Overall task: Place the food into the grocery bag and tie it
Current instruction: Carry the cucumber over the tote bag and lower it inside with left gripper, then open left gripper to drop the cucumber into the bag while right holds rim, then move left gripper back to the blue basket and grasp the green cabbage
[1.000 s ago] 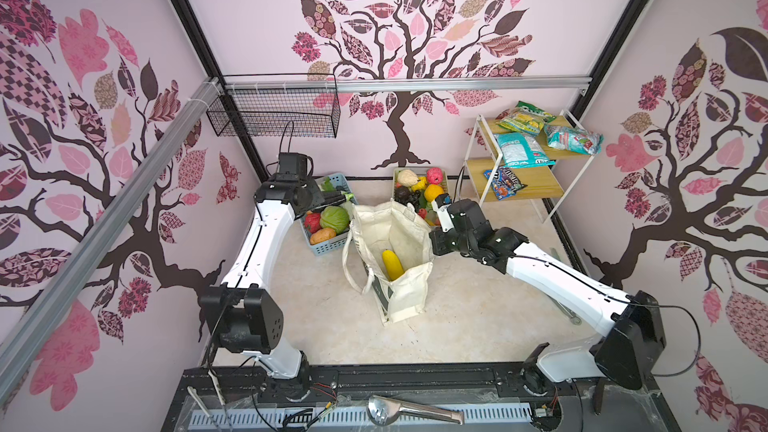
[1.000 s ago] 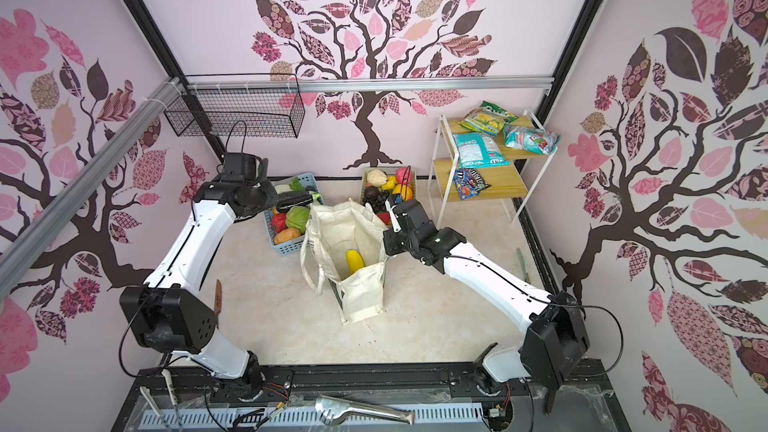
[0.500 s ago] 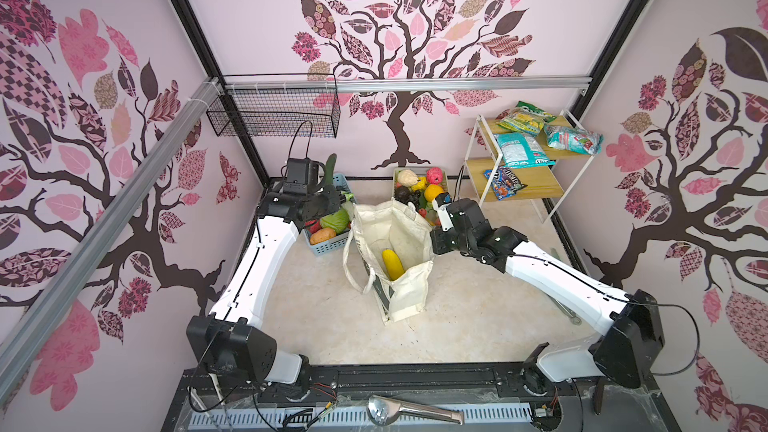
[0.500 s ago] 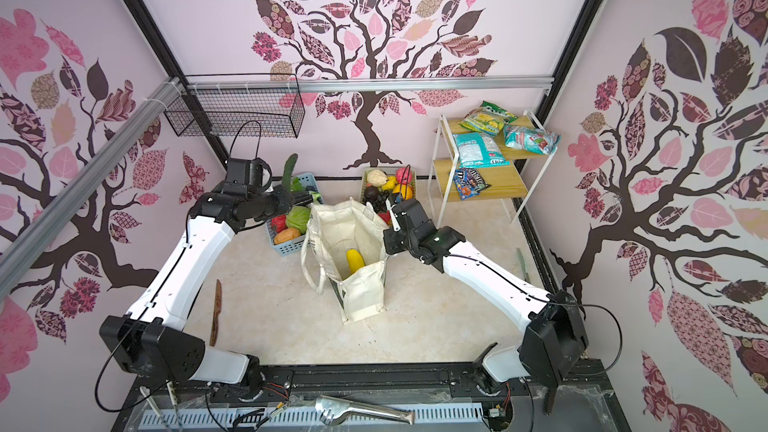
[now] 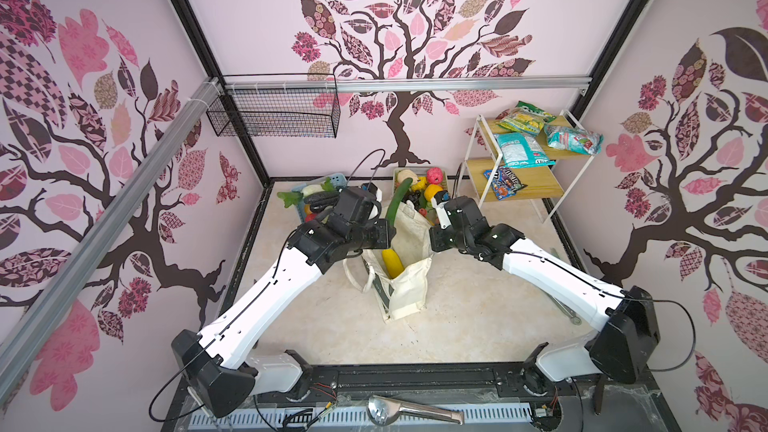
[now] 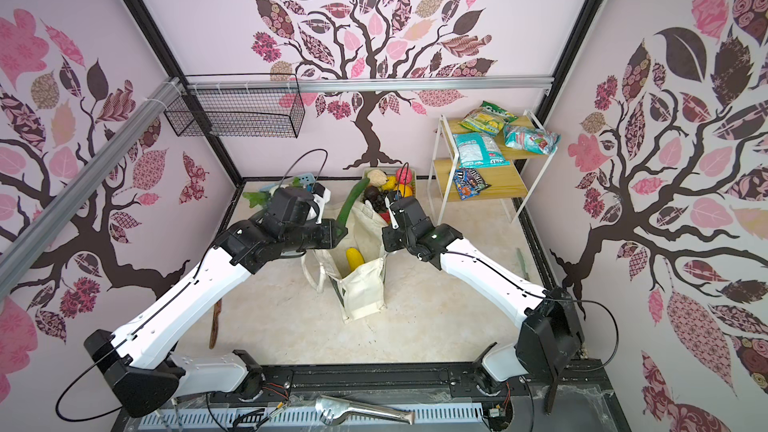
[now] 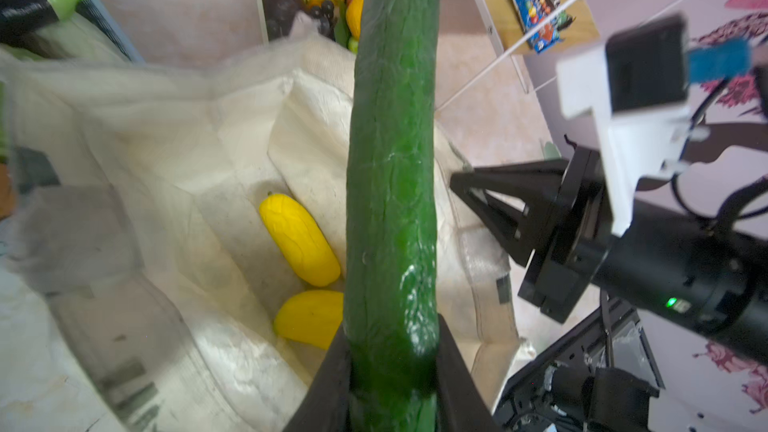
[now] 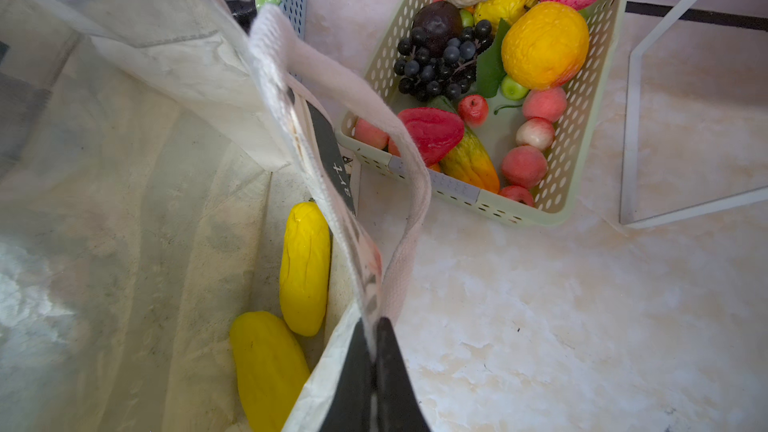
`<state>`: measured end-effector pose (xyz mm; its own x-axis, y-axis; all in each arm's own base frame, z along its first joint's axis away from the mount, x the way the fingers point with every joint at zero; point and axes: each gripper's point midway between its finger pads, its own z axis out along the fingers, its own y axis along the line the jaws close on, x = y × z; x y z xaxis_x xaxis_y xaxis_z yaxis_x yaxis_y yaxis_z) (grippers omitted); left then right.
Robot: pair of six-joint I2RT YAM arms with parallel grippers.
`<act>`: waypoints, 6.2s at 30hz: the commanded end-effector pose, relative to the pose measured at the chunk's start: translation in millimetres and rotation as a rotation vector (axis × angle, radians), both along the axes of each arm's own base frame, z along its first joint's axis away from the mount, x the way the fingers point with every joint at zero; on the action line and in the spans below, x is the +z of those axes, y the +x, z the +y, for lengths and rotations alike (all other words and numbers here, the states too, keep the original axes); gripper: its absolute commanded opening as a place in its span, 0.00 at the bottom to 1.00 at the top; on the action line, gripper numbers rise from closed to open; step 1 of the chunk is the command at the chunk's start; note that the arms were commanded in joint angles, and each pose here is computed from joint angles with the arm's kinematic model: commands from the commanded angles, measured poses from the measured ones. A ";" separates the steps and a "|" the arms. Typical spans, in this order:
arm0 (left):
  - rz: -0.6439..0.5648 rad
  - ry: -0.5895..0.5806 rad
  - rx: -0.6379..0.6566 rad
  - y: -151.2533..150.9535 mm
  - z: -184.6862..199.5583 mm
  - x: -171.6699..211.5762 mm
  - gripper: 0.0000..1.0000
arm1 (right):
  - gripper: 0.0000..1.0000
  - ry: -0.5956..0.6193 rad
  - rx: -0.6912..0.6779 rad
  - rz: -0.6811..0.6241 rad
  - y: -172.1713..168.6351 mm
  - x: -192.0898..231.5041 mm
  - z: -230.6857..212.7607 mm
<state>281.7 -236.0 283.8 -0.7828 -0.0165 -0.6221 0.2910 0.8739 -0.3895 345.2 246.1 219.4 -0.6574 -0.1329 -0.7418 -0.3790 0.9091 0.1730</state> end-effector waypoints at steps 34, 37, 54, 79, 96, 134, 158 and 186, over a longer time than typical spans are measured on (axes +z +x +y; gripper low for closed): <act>0.184 0.212 0.042 -46.6 34.5 -39.1 0.26 | 0.00 0.188 0.166 -0.089 -39.2 65.9 46.3; 0.223 0.232 0.018 -45.9 30.0 -43.3 0.26 | 0.00 0.236 0.212 -0.077 -47.8 69.8 58.3; 0.290 0.274 0.041 -11.2 33.3 -28.5 0.26 | 0.00 0.439 0.339 0.005 -71.1 81.4 100.0; 0.127 0.404 0.136 -2.1 81.5 3.6 0.27 | 0.00 0.449 0.278 0.089 -73.6 48.9 97.3; 0.264 0.321 0.104 5.8 30.2 -69.2 0.26 | 0.00 0.445 0.267 0.057 -65.1 60.8 101.0; -0.080 0.155 0.343 32.2 113.4 58.0 0.60 | 0.00 0.337 0.174 0.055 -61.3 30.8 73.1; 0.130 0.063 0.686 189.9 198.8 -88.6 0.75 | 0.00 0.393 0.206 0.062 -74.4 33.2 71.1; 0.236 0.253 0.669 225.6 195.6 -176.8 0.92 | 0.00 0.402 0.192 0.074 -72.5 25.4 72.5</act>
